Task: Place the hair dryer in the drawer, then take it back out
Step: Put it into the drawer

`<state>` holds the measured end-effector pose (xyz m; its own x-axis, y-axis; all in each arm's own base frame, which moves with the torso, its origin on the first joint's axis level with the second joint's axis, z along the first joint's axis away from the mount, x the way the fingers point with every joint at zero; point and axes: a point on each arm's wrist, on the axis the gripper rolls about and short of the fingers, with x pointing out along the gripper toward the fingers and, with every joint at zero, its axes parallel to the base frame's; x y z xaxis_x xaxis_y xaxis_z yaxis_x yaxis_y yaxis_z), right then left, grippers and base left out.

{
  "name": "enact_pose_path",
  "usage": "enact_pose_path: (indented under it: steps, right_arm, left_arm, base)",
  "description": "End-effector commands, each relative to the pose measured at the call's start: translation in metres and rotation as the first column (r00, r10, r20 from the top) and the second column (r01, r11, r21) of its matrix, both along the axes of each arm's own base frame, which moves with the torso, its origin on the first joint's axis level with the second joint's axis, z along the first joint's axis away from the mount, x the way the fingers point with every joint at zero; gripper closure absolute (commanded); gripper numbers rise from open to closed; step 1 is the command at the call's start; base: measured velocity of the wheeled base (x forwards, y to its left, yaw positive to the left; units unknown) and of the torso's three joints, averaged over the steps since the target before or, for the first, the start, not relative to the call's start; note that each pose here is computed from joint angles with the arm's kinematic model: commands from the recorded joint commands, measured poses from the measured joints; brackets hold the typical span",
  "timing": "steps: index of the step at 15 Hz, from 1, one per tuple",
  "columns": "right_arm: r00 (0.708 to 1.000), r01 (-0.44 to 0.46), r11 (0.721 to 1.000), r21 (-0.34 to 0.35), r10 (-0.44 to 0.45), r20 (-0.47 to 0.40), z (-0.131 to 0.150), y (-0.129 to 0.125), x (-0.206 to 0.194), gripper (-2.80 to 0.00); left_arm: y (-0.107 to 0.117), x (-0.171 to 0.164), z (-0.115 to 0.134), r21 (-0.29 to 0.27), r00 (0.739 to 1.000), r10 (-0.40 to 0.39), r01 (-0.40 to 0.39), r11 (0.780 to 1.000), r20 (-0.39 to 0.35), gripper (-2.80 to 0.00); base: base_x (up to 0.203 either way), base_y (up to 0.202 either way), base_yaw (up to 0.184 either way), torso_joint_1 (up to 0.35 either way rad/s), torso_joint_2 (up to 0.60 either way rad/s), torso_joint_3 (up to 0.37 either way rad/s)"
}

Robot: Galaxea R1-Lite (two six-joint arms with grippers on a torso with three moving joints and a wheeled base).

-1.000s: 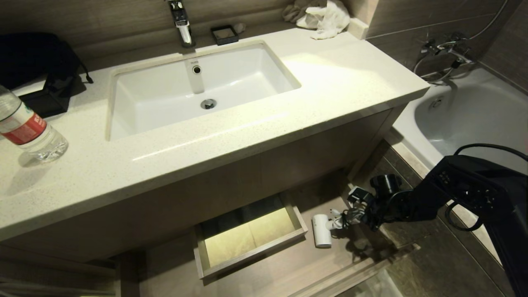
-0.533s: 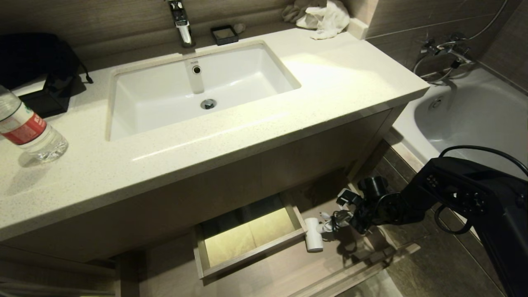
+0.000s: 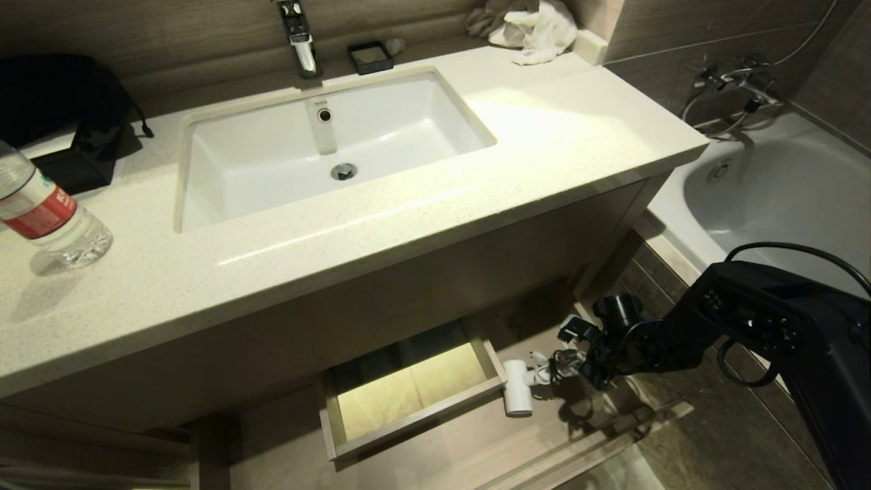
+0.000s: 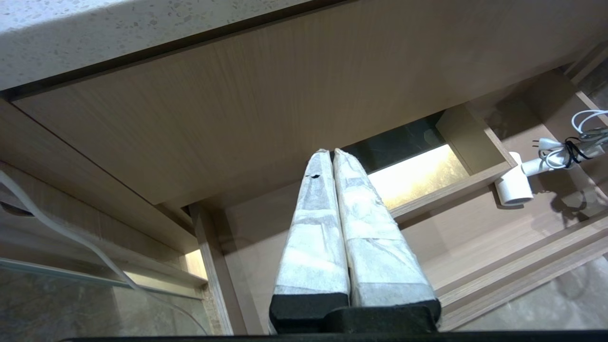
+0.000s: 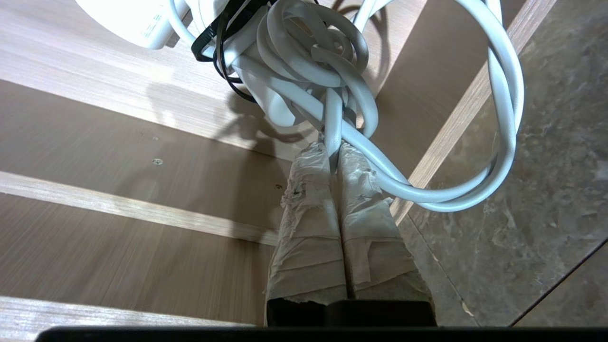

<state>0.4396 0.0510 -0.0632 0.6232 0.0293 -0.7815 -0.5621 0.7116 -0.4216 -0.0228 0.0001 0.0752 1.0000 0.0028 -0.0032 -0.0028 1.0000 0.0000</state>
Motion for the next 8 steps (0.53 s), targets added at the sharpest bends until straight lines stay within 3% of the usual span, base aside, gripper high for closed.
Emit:
enact_pose_path:
  steps: [1,8]
  right_arm:
    - [1.000,0.003,1.000,-0.002,-0.003,0.009,0.006,-0.003,-0.001,0.00]
    - [1.000,0.025,1.000,0.004,-0.025,-0.013,0.008,-0.016,-0.007,0.00]
  left_arm:
    - [0.000,0.000,0.000,0.000,1.000,0.000,0.000,1.000,0.000,0.00]
    - [0.000,0.000,0.000,0.000,1.000,0.000,0.000,1.000,0.000,0.00]
  base:
    - [0.000,0.000,0.000,0.000,0.00,0.000]
    - [0.000,0.000,0.000,0.000,0.00,0.000]
